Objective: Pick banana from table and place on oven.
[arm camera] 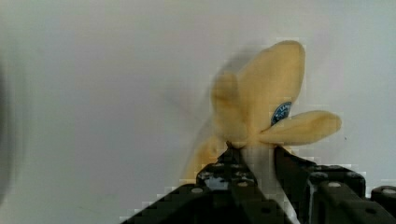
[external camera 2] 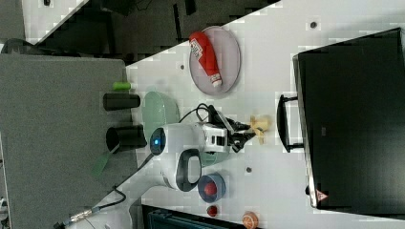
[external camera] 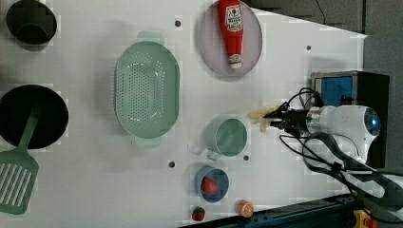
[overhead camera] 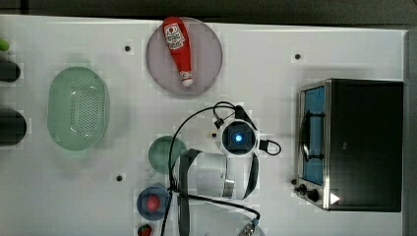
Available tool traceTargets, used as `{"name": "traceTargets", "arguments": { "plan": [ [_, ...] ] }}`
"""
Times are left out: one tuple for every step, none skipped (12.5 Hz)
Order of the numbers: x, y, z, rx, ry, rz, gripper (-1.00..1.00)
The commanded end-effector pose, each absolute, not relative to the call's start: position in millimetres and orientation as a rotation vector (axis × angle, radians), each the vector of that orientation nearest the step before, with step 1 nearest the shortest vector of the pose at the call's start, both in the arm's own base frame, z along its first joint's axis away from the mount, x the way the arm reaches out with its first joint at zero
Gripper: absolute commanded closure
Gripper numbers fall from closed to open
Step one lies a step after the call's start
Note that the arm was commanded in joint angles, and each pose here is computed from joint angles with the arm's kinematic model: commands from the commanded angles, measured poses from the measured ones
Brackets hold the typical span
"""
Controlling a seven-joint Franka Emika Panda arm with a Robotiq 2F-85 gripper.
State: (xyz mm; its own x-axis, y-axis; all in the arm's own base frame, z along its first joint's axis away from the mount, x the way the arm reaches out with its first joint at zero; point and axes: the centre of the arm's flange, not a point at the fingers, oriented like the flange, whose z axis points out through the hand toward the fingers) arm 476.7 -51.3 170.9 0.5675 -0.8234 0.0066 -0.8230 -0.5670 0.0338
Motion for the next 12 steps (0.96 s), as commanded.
{"name": "traceTargets", "arguments": {
  "plan": [
    [481, -60, 185, 2.759, -1.462, 0.056, 0.49],
    [489, -59, 208, 2.777, -1.469, 0.122, 0.49],
    [497, -59, 236, 2.792, -1.477, 0.183, 0.49],
    [502, -57, 266, 2.805, -1.48, 0.221, 0.49],
    [506, -55, 296, 2.812, -1.479, 0.223, 0.49],
    [508, -54, 327, 2.812, -1.478, 0.195, 0.49],
    [508, -55, 357, 2.807, -1.478, 0.151, 0.49],
    [508, -58, 386, 2.797, -1.482, 0.105, 0.49],
    [508, -62, 414, 2.787, -1.488, 0.065, 0.49],
    [507, -67, 441, 2.783, -1.485, 0.032, 0.49],
    [505, -77, 465, 2.788, -1.471, 0.009, 0.49],
    [504, -90, 485, 2.803, -1.443, -0.006, 0.49]
  ]
}}
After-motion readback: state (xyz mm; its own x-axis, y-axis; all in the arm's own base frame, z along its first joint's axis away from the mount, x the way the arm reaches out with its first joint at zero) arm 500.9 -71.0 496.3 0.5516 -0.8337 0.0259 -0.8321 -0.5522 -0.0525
